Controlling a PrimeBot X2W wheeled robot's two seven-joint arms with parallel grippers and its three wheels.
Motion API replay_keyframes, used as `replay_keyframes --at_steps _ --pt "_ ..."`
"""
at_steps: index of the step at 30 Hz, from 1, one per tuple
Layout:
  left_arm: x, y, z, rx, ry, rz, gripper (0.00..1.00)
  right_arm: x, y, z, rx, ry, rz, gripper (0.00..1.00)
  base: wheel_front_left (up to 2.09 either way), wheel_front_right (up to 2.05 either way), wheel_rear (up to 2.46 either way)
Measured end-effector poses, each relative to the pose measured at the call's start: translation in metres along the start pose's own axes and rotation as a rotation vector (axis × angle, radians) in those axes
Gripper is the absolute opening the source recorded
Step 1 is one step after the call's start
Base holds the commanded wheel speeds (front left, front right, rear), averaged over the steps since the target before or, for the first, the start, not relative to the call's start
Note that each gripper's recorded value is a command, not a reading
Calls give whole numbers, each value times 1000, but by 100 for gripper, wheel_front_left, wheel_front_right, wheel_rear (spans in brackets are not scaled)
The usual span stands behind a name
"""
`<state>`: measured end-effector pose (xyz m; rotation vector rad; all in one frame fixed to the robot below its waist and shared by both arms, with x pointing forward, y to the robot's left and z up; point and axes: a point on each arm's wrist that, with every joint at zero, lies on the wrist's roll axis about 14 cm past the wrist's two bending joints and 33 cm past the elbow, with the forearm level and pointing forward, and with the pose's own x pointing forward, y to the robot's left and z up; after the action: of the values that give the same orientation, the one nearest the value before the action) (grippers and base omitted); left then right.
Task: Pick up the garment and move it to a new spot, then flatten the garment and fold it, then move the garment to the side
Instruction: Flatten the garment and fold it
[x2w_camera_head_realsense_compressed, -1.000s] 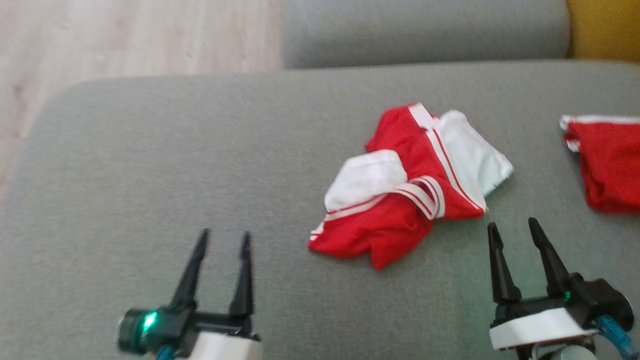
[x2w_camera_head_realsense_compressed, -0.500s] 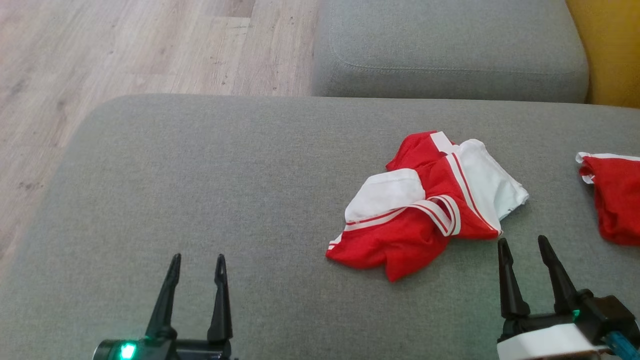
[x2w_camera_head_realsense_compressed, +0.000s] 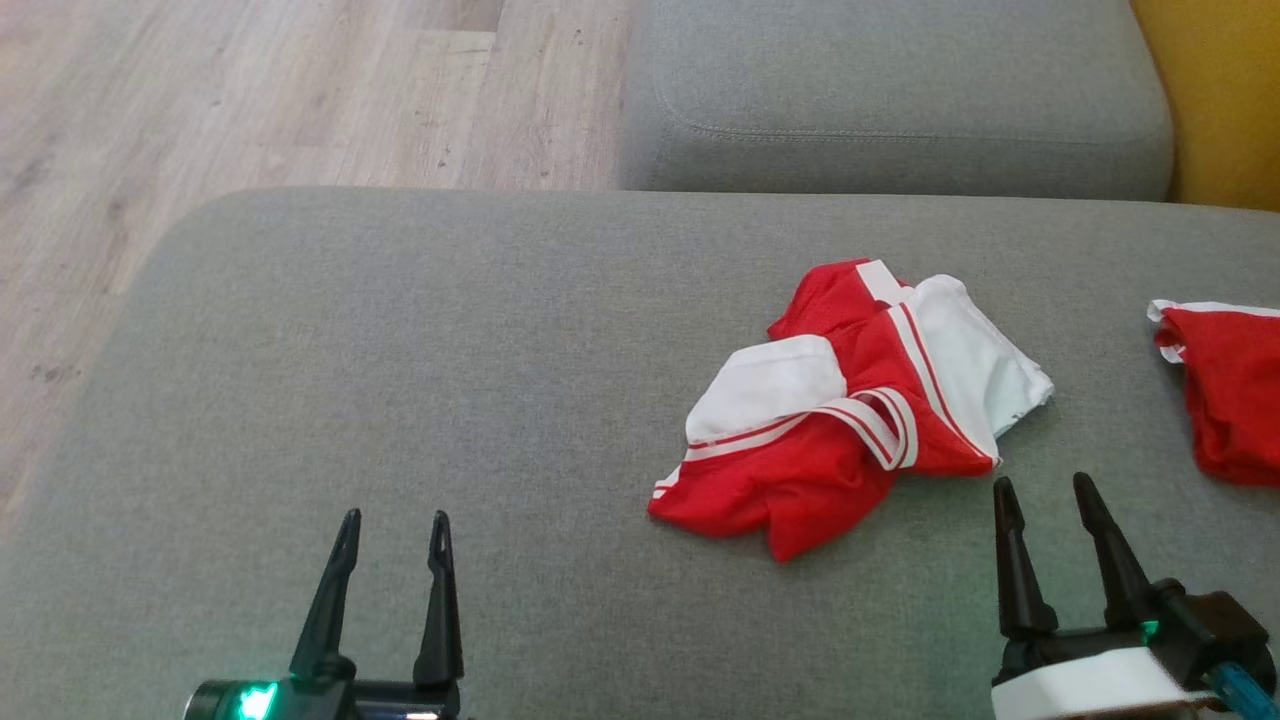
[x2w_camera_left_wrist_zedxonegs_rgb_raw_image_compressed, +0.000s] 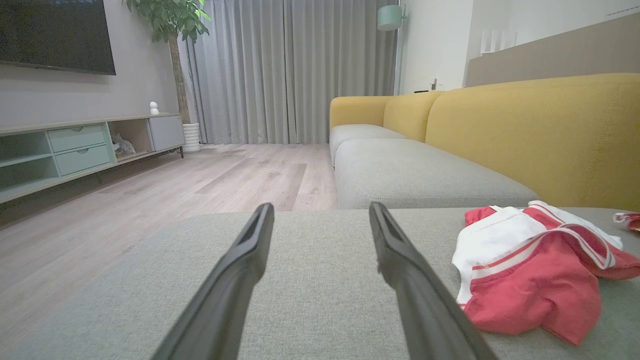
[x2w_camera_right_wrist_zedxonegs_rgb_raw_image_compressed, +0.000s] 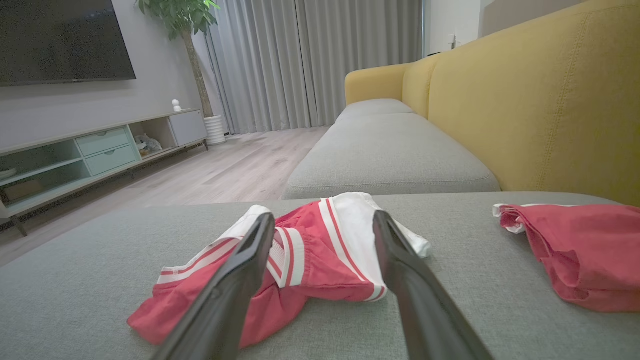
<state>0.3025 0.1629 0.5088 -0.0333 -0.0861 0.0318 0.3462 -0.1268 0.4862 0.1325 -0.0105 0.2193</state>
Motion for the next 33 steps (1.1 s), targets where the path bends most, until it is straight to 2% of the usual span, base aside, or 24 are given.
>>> replay_keyframes --at_steps 11,19,24,29,33 --pt "1 -1 -4 0 14 -2 100 -2 1 -3 3 10 1 100 0 0 0" --pt "5 -23 -27 3 85 -102 100 -5 -2 -5 5 14 -13 100 0 0 0" --pt "39 -78 -25 -6 68 -320 100 -7 -13 -2 2 5 -53 100 0 0 0" --pt "54 -139 -51 -18 160 -550 100 -5 -29 3 -8 -8 -103 100 0 0 0" --pt "66 -189 -59 24 188 -738 100 -9 -43 -3 -11 14 -150 100 0 0 0"
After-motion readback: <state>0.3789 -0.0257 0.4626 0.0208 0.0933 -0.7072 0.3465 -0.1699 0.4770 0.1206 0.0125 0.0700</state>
